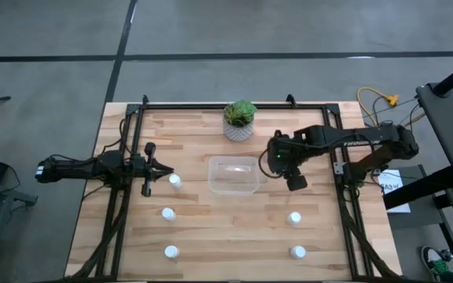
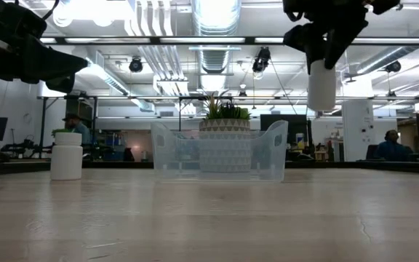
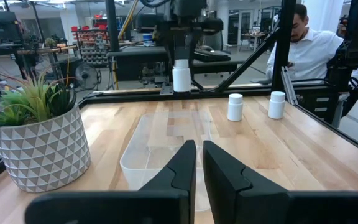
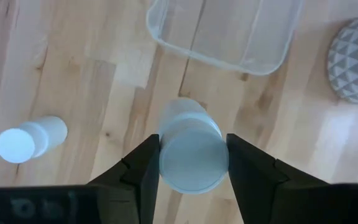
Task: Pick and place pill bottles into a basket
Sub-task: Put the white medicine bottle into the transparent bin
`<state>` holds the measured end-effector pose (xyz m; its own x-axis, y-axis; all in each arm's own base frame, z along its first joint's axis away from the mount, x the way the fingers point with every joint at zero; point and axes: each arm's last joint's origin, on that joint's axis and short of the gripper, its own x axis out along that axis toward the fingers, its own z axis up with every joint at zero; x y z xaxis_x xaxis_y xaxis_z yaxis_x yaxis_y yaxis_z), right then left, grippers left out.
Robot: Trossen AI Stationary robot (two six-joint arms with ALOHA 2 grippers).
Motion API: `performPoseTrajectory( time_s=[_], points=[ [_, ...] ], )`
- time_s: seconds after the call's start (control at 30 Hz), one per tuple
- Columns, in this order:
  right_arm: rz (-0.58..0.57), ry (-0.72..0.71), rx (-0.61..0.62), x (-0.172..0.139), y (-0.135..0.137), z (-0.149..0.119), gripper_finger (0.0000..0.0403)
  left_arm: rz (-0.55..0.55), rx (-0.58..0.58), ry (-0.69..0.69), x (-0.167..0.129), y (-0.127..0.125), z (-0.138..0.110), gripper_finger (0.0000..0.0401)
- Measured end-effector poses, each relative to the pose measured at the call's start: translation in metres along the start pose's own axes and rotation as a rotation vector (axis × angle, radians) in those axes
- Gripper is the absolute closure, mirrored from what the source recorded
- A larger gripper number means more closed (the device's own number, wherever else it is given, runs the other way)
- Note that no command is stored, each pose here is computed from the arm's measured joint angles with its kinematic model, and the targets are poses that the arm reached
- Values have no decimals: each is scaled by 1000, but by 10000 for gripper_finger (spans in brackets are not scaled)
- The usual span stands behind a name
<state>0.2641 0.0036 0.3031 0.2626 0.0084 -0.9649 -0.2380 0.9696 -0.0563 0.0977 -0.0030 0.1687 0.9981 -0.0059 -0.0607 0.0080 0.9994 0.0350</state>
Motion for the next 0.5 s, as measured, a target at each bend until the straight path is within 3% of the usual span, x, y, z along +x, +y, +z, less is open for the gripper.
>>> performPoseTrajectory(
  time_s=[0.3,0.5],
  points=[
    [19,85,-48,14,-21,34,256,0,0,0,0,0,0,389],
    [7,52,-97,14,-32,62,256,0,0,0,0,0,0,389]
  ],
)
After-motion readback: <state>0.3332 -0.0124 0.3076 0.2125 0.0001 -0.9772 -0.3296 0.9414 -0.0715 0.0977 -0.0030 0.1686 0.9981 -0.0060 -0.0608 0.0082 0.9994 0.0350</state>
